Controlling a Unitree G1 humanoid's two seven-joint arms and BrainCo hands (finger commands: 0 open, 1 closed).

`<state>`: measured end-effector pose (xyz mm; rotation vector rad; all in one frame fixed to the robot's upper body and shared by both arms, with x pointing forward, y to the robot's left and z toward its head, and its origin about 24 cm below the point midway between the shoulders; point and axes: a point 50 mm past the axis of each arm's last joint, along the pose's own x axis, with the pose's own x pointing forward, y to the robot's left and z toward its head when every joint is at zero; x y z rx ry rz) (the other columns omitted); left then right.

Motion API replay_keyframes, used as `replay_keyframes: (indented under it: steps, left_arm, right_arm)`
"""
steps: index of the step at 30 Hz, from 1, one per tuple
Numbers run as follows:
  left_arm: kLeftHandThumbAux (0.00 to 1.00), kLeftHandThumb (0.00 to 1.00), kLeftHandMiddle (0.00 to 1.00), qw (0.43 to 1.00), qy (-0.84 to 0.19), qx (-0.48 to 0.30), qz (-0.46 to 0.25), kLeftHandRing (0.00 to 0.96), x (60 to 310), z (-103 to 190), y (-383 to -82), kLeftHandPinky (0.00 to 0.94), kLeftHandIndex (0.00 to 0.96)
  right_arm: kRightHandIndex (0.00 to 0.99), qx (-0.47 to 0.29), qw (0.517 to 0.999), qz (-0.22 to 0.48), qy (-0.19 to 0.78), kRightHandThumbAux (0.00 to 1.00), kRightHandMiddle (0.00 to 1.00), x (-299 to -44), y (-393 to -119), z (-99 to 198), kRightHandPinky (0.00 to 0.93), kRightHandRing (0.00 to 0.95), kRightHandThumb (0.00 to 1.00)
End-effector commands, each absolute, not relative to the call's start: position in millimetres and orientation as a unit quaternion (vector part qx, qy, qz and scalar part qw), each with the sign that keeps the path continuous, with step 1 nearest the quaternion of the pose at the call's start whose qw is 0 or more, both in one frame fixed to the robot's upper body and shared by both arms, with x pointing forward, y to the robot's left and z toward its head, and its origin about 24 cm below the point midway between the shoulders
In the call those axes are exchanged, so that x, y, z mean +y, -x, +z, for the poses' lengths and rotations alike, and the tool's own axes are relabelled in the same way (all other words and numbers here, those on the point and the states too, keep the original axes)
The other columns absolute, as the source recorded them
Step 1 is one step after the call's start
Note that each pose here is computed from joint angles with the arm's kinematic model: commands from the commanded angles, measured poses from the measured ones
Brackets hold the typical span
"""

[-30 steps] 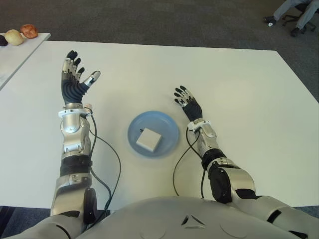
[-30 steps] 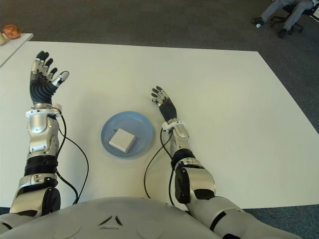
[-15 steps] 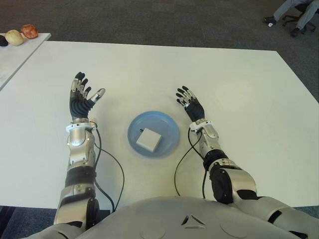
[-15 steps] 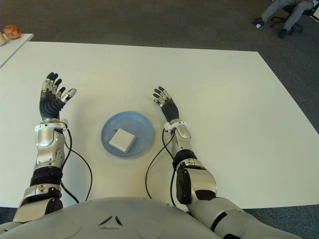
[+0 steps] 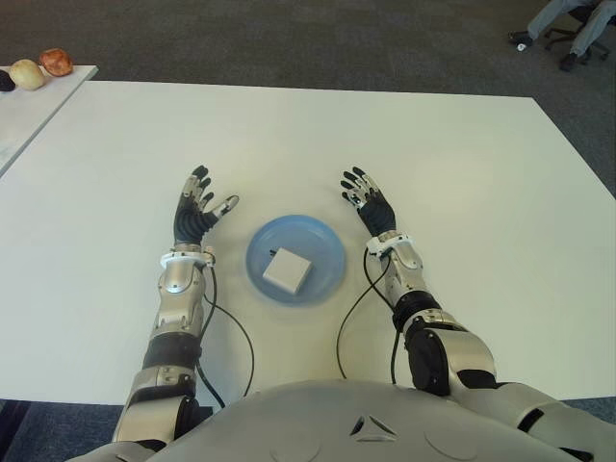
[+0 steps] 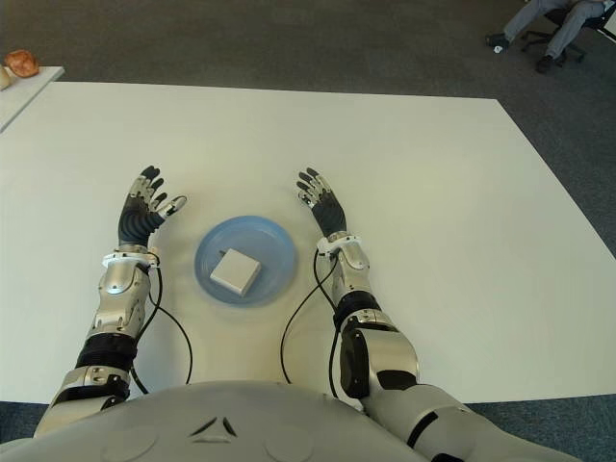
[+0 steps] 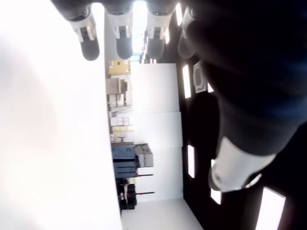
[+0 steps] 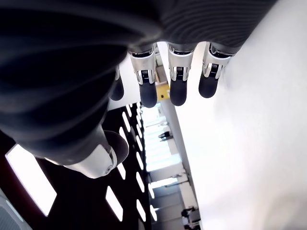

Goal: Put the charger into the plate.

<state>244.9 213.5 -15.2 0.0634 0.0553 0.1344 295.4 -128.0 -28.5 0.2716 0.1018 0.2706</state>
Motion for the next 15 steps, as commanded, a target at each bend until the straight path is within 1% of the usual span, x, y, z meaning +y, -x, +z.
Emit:
replay_keyframes:
  steps: [1, 5, 10, 13, 15]
  left_arm:
    - [0.713, 0.000, 0.000, 0.996, -0.056, 0.066, 0.036, 0.000, 209, -25, -245, 0.000, 0.000]
    - [0.677, 0.000, 0.000, 0.993, -0.076, 0.090, 0.025, 0.000, 205, -31, -242, 0.000, 0.000]
    - [0.654, 0.000, 0.000, 0.990, -0.089, 0.108, 0.013, 0.000, 204, -35, -241, 0.000, 0.000]
    - [0.645, 0.000, 0.000, 0.987, -0.101, 0.124, -0.002, 0.000, 203, -43, -238, 0.000, 0.000]
    - [0.642, 0.000, 0.000, 0.983, -0.111, 0.143, -0.014, 0.000, 202, -56, -234, 0.000, 0.000]
  right_arm:
    - [0.072, 0.139, 0.971, 0.112, -0.158, 0.719, 0.132, -132, -266, -64, 0.066, 0.092, 0.000]
    - [0.073, 0.138, 0.971, 0.111, -0.159, 0.714, 0.135, -131, -266, -64, 0.060, 0.094, 0.000]
    - [0.074, 0.137, 0.972, 0.110, -0.158, 0.702, 0.138, -132, -266, -64, 0.053, 0.096, 0.000]
    - [0.074, 0.136, 0.972, 0.110, -0.157, 0.692, 0.139, -132, -265, -64, 0.052, 0.097, 0.000]
    - [0.075, 0.136, 0.972, 0.108, -0.157, 0.682, 0.141, -132, -265, -64, 0.057, 0.099, 0.000]
